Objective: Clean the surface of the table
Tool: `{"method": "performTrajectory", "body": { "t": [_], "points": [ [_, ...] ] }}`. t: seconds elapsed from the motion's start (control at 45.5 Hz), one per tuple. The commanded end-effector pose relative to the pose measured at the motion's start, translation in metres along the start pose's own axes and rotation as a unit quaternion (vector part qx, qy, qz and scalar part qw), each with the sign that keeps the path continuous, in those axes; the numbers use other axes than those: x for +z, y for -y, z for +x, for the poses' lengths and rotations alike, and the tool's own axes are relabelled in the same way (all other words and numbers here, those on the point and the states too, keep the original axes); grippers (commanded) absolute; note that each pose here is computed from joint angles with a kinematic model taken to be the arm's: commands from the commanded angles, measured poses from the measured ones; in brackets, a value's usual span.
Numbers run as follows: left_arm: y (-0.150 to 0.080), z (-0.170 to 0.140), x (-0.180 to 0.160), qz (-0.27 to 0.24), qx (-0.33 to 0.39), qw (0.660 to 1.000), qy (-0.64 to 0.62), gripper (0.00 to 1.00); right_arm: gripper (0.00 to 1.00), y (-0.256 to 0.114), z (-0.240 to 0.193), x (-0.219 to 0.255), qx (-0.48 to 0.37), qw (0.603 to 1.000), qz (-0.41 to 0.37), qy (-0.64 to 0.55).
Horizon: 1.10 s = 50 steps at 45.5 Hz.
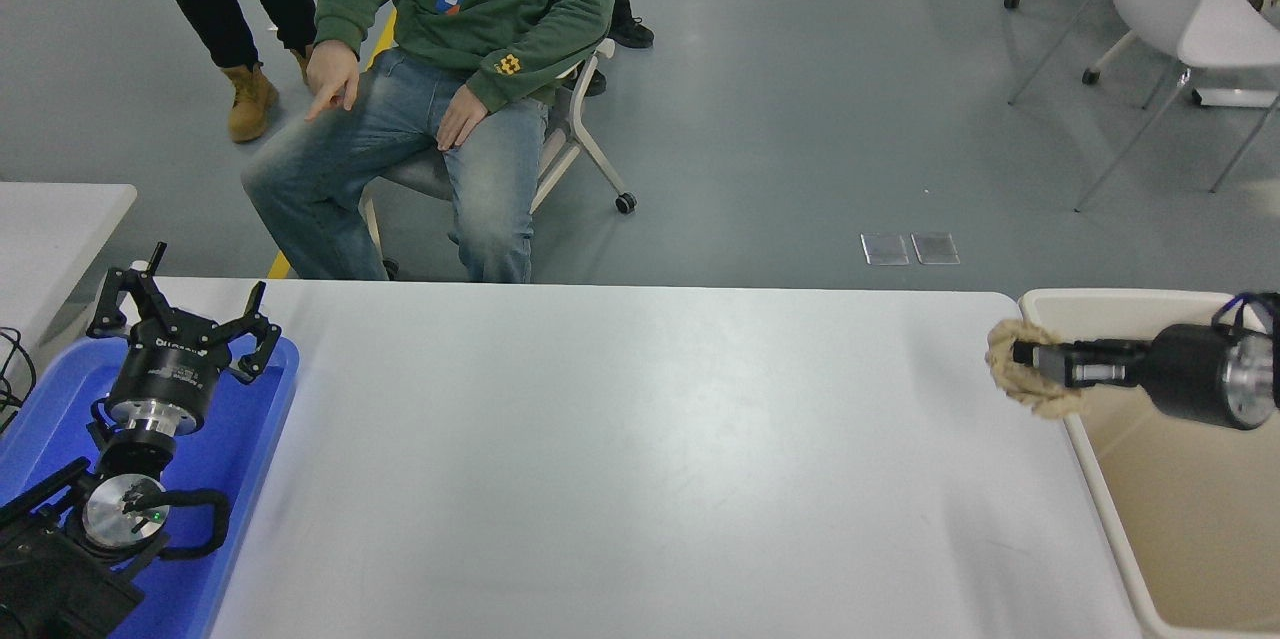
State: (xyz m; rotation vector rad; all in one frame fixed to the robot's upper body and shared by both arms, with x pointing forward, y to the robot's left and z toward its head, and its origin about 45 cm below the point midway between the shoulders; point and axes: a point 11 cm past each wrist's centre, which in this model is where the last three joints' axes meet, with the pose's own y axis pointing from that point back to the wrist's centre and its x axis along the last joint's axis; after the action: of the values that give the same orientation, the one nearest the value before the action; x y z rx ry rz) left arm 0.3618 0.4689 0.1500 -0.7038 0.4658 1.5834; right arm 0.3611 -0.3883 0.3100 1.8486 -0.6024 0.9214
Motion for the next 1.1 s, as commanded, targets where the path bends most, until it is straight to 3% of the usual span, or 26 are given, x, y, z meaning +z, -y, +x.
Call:
{"method": "performTrajectory", "body": {
  "t": [0.0, 1.077],
  "points": [
    [0.000, 0.000, 0.000, 0.000, 0.000, 1.000, 0.000, 1.00, 0.00, -0.011, 0.036, -0.010, 0.025, 1.000, 0.011, 0.003],
    [0.000, 0.000, 0.000, 0.000, 0.000, 1.000, 0.000, 1.00, 0.00, -0.015, 0.041, -0.002, 0.024, 1.000, -0.004, 0.005]
  ]
}}
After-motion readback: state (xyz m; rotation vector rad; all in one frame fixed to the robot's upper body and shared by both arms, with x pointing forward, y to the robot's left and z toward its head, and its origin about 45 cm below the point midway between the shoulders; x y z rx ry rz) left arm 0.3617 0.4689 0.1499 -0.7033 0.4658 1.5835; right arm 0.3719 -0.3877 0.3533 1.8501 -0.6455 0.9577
